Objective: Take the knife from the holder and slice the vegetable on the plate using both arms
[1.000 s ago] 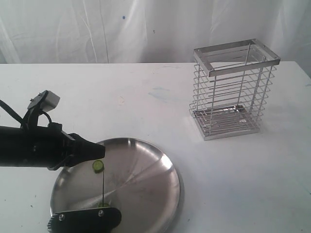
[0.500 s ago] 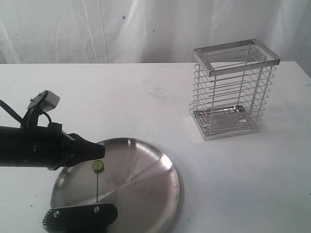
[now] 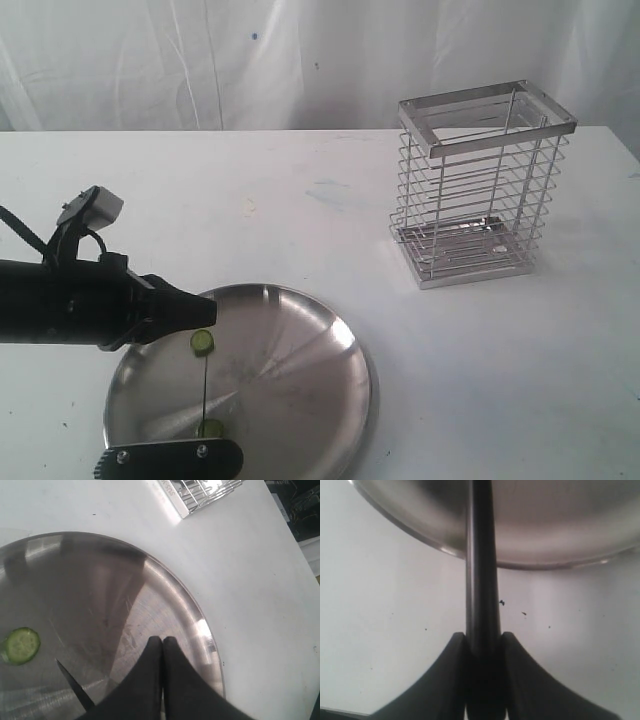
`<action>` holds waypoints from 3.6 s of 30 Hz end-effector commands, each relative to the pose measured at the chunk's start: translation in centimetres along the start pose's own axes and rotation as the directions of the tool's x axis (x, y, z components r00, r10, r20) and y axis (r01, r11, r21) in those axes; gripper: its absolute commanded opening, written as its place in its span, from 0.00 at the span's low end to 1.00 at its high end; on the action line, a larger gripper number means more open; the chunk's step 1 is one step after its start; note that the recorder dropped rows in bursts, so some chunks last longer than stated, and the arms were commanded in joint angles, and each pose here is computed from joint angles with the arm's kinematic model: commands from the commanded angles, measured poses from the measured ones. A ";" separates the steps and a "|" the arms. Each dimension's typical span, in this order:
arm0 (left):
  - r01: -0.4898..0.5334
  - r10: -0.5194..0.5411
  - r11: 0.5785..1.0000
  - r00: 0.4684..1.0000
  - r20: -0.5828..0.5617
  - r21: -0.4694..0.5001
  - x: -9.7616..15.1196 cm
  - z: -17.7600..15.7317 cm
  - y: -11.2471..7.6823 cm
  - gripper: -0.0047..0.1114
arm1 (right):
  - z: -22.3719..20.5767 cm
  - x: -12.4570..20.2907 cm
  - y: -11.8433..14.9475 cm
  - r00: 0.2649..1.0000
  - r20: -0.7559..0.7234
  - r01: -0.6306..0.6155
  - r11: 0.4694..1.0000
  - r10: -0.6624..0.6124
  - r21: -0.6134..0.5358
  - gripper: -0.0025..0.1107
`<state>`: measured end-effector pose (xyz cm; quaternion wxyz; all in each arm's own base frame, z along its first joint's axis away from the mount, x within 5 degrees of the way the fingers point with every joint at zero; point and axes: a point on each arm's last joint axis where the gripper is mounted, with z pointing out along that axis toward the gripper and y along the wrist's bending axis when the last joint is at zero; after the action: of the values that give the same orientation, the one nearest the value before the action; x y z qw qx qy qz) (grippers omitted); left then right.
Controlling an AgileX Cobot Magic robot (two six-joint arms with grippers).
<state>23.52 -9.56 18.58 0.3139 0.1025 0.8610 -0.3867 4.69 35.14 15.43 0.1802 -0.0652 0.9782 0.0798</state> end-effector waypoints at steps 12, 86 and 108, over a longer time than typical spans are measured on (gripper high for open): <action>0.160 -0.154 0.987 0.971 -0.184 0.018 3.2 1.1 1.0 0.04 | 0.1 0.1 -0.1 1.000 -0.002 -0.004 1.000 0.004 0.007 0.02; 0.024 -0.022 1.000 0.945 -0.326 0.003 4.6 2.5 -0.9 0.04 | -0.6 1.4 -2.4 0.993 -0.120 -0.011 1.000 0.013 0.020 0.02; 0.019 -0.017 1.000 0.937 -0.349 0.001 6.6 5.6 0.4 0.04 | -0.6 1.4 -2.3 0.994 -0.113 0.002 1.000 -0.002 -0.001 0.02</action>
<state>21.45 -13.67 12.15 0.1585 0.1490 0.8933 -0.3933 3.60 32.69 15.35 0.1234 -0.0630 0.9874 0.0770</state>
